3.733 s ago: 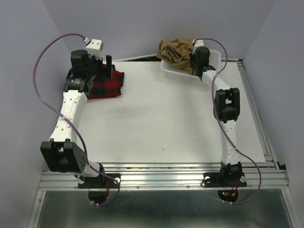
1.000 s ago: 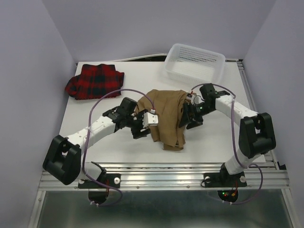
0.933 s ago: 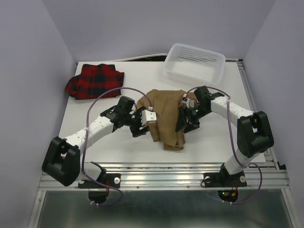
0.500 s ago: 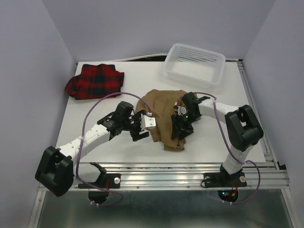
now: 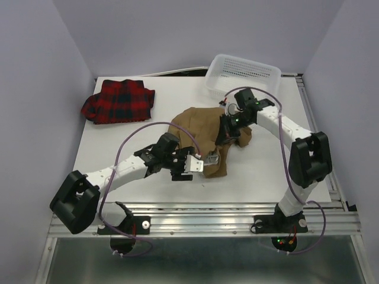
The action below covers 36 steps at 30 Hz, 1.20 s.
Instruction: Fold and stack the skirts
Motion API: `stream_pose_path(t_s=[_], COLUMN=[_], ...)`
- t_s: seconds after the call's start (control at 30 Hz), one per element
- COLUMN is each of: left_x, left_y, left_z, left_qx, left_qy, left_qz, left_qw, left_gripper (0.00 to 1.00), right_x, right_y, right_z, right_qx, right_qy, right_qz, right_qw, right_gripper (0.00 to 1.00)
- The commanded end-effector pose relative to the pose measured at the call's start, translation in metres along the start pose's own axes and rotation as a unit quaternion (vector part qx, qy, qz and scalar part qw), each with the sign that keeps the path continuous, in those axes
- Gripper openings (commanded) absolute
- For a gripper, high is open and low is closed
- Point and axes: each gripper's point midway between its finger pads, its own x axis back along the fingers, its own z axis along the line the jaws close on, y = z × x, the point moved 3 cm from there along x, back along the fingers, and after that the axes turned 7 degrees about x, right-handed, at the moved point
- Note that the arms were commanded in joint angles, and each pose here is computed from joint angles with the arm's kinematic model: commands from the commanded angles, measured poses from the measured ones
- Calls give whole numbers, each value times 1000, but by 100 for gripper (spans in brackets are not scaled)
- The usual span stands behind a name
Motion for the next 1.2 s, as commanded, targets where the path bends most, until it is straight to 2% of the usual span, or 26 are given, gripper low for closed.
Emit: stream_pose_path(t_s=[0.0, 0.33, 0.4, 0.43, 0.47, 0.5, 0.53, 0.57, 0.6, 0.63, 0.67, 0.7, 0.73, 0.93, 1.03, 1.17], left_x=[-10, -47, -54, -55, -56, -56, -56, -56, -55, -55, -53, -51, -46, -30, -29, -31], left_y=[6, -23, -32, -33, -35, -36, -37, -38, -38, -39, -37, -36, -30, -7, -3, -1], left_z=[8, 33, 32, 31, 30, 29, 27, 27, 26, 25, 26, 27, 29, 35, 38, 38], left_qx=[-53, -69, -71, -66, -61, -59, -59, -58, -58, -55, -48, -44, -41, -33, -28, -18], left_qy=[1, 7, -7, -16, -22, -27, -30, -32, -33, -34, -34, -33, -31, -24, -20, -16], left_qz=[-9, 59, 76, 84, 88, 91, 91, 93, 94, 97, 100, 102, 101, 86, 84, 74], left_qw=[999, 996, 995, 994, 994, 994, 994, 993, 993, 993, 993, 993, 994, 995, 996, 997], left_gripper=[84, 79, 69, 63, 51, 45, 40, 29, 24, 19, 6, 3, 0, 0, 0, 0], right_x=[66, 93, 93, 91, 87, 83, 78, 66, 59, 53, 48, 39, 35, 7, -8, -25], right_y=[43, 32, 26, 22, 16, 5, -2, -18, -25, -32, -37, -50, -49, -55, -57, -56], right_z=[10, 6, 1, -1, -4, -7, -11, -16, -18, -20, -17, -21, -21, -24, -15, -13], right_qx=[35, 57, 63, 58, 63, 46, 34, 9, -3, -9, -30, -53, -62, -131, -138, -130], right_qy=[25, -10, -22, -25, -23, -20, -18, -4, 4, 13, 33, 42, 55, 97, 109, 107], right_qz=[-105, -121, -107, -96, -81, -56, -46, -28, -22, -17, -13, 3, -1, 21, 35, 35], right_qw=[994, 991, 992, 993, 994, 997, 998, 1000, 1000, 1000, 999, 998, 997, 986, 984, 985], right_gripper=[1, 1, 1, 8, 17, 39, 48, 54, 61, 63, 65, 66, 73, 82, 84, 80])
